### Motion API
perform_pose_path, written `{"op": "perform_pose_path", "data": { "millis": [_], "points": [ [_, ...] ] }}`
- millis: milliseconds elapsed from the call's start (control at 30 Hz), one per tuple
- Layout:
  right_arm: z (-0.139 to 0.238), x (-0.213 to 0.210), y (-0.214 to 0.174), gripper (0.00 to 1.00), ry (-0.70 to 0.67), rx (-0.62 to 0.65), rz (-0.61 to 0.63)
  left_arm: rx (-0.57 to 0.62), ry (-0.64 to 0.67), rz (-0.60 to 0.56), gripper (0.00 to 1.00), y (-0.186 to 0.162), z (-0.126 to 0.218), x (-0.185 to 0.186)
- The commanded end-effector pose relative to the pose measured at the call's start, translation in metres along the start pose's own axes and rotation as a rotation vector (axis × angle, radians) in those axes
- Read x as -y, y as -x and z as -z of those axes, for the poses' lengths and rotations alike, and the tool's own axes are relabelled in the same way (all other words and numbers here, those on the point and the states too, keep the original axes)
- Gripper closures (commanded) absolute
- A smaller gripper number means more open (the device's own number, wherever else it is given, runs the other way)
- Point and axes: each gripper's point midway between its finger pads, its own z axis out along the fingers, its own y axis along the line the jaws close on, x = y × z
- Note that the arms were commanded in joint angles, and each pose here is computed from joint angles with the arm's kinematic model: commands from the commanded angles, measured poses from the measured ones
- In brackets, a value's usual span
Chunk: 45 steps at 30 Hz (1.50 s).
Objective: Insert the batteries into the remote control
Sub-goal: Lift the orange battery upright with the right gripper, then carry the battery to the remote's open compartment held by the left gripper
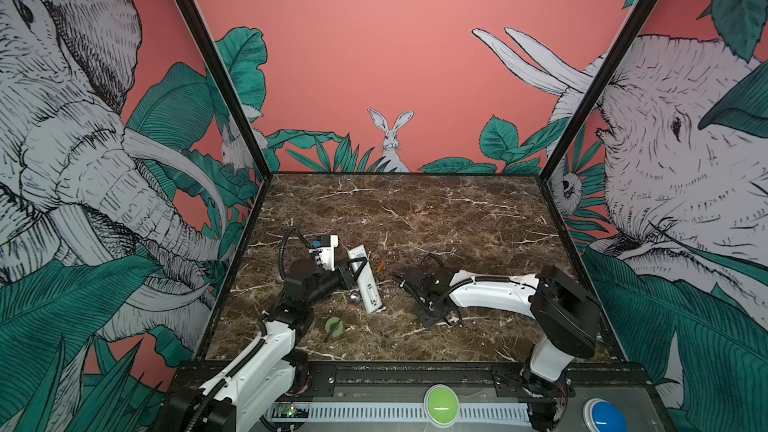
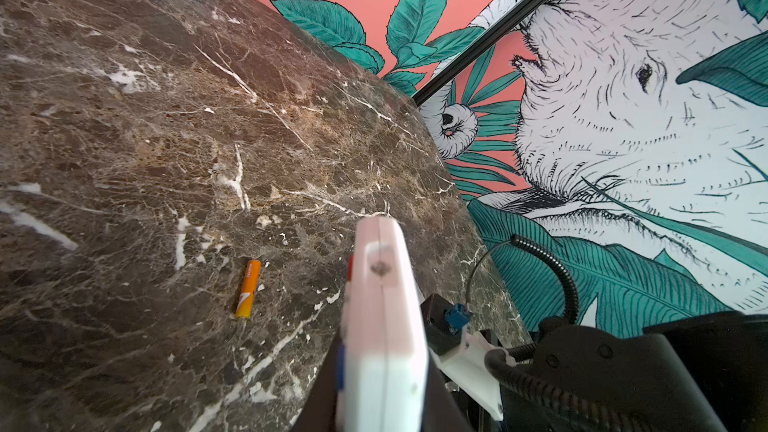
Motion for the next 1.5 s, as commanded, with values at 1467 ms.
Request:
{"op": "perform_pose_path", "data": {
  "millis": [1467],
  "points": [
    [0.121,-0.043,0.039,1.00,0.176,0.299,0.170,0.079,-0.058,0.104,1.00,0.004,-0.010,0.000]
  ]
}}
